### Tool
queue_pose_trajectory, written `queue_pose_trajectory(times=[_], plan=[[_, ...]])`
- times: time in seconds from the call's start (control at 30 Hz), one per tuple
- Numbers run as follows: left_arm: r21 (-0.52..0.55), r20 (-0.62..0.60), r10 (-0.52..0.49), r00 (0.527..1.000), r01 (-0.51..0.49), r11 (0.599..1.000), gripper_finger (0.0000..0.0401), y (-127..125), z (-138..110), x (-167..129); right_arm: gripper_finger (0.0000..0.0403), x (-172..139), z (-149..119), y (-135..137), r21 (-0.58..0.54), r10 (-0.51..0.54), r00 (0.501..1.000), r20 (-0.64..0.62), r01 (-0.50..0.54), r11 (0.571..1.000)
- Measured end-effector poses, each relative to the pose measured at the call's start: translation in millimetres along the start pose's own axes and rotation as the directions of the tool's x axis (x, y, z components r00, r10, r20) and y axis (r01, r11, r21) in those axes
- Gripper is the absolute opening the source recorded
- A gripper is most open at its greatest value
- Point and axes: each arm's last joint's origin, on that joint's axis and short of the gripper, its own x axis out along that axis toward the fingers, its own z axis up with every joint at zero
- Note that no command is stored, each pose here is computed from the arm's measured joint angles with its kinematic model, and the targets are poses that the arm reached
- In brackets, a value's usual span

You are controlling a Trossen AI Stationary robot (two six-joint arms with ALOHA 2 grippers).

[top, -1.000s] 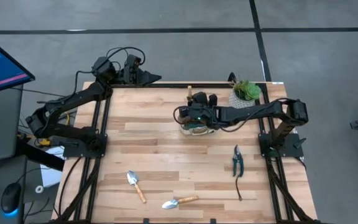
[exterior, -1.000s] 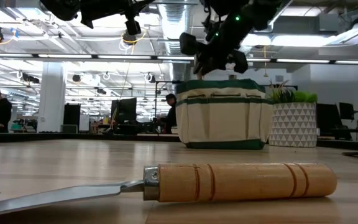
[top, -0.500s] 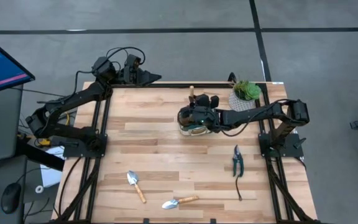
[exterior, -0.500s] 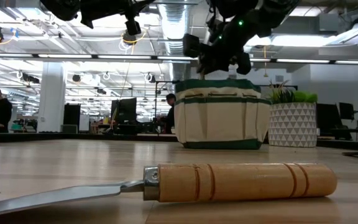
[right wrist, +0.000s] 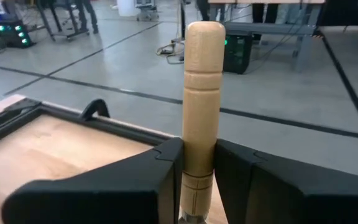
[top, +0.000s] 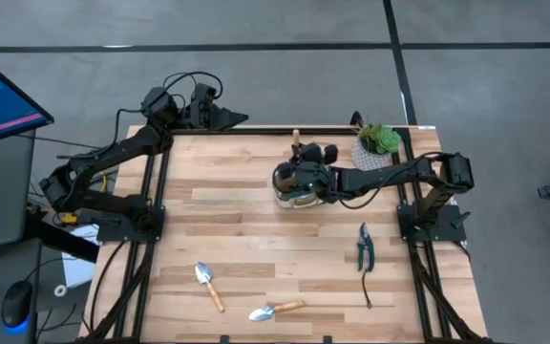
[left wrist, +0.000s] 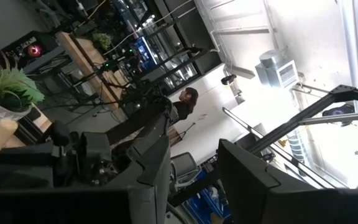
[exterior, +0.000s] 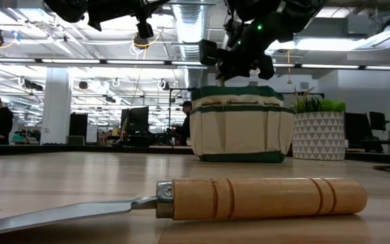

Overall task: Pick & Place Garden tools in Gardening bag
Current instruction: Put the trowel into the gardening bag

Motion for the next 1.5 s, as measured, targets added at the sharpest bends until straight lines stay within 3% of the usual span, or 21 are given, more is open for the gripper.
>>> queue_pose_trajectory(times=[0.23, 0.83, 1.5], plan=[[0.000, 0.000, 0.000, 1.000, 0.000, 1.000, 0.0108, 0.0, 0.0, 0.0, 0.0056, -0.1, 0.8, 0.5, 0.012, -0.002, 1.000, 0.009, 0.002, 1.000], [0.007, 0.000, 0.000, 1.000, 0.000, 1.000, 0.0108, 0.0, 0.0, 0.0, 0.0056, 6.8, -28.2, 15.1, 0.028, 0.025, 1.000, -0.008, -0.024, 0.999], [0.007, 0.000, 0.000, 1.000, 0.000, 1.000, 0.0108, 0.0, 0.0, 0.0, 0.0061, 4.8, -29.6, 15.2, -0.012, 0.024, 1.000, -0.019, -0.024, 1.000]])
